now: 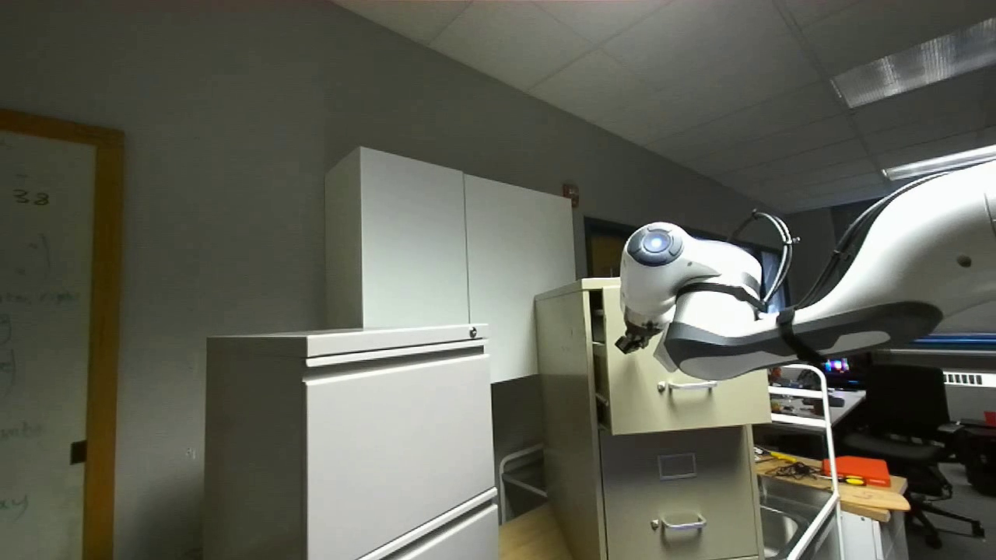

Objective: Close the top drawer of the cabinet to the right.

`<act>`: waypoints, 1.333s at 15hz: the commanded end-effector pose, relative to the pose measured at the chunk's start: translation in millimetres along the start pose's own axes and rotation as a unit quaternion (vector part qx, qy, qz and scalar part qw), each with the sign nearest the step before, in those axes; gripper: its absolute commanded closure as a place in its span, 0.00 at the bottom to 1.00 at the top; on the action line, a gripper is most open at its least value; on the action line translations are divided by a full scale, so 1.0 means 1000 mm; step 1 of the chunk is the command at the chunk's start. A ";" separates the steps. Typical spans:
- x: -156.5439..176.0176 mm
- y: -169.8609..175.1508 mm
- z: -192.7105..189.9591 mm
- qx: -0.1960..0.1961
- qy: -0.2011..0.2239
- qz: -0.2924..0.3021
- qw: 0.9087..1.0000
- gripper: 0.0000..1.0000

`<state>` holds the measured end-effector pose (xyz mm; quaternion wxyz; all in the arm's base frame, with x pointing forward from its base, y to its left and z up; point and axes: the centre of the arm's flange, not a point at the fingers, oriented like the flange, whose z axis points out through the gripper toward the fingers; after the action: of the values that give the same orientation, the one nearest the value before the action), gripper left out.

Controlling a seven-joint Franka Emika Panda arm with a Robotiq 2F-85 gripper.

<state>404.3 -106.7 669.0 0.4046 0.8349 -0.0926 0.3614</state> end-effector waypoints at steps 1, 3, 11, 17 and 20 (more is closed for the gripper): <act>0.022 0.002 0.022 0.010 0.016 0.018 1.000 1.00; 0.028 0.000 0.030 0.011 0.023 0.016 1.000 1.00; 0.043 -0.006 0.058 0.028 0.012 0.023 0.999 1.00; 0.065 0.002 0.104 0.059 -0.020 0.049 0.997 1.00; 0.079 0.009 0.123 0.071 -0.031 0.061 0.995 1.00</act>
<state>458.8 -153.6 680.2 0.3375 0.8540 -0.1361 0.3718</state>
